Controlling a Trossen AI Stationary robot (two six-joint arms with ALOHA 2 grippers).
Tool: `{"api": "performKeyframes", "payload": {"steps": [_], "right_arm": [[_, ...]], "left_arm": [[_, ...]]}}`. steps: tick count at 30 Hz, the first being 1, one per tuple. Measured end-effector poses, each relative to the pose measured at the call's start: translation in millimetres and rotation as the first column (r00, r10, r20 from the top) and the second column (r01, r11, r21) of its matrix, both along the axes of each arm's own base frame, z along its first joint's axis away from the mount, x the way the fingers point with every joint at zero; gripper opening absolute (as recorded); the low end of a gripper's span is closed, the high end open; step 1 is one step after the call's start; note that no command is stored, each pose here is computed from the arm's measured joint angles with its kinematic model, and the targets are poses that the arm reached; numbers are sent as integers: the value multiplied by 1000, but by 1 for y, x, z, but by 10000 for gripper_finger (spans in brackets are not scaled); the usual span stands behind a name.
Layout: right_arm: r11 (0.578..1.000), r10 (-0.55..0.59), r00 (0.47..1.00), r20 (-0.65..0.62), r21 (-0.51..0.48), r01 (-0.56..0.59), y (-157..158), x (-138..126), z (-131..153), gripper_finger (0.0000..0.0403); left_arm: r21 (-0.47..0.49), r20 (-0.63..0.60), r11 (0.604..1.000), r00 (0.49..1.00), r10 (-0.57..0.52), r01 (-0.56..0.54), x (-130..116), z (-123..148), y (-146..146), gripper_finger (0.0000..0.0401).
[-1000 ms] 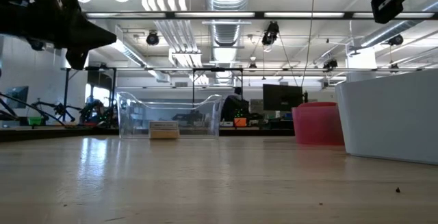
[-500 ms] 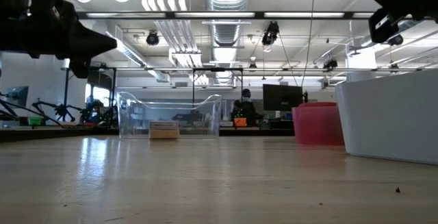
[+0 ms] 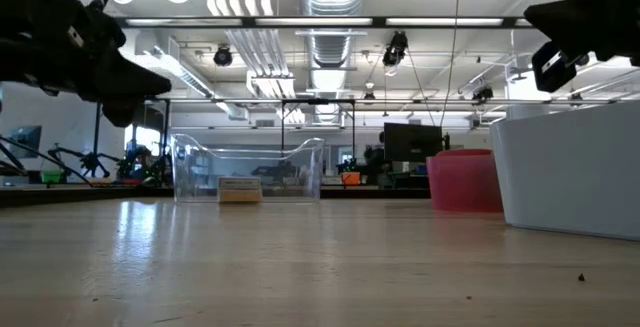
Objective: Pick & Place Toys
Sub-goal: Return to Home Position
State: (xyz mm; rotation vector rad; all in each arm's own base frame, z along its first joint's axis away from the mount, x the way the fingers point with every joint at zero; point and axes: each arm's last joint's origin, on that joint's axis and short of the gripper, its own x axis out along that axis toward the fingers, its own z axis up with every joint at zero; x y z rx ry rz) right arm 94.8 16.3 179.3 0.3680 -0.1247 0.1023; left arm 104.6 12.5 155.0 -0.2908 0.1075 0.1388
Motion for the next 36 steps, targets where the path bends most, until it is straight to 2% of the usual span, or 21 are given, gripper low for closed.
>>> {"api": "performKeyframes", "payload": {"steps": [8,14,36], "right_arm": [[1000,2,1000,1,-11,-2,0,0,0,9],[998,-6,1000,1,-66,6,0,0,0,9],[998,-2,1000,0,-66,2,0,0,-1,9]], "left_arm": [[42,-64,999,998,-8,10,3,-5,0,32],[41,-65,999,998,-7,10,3,-5,0,32],[40,-65,999,998,-7,9,3,-5,0,32]]}}
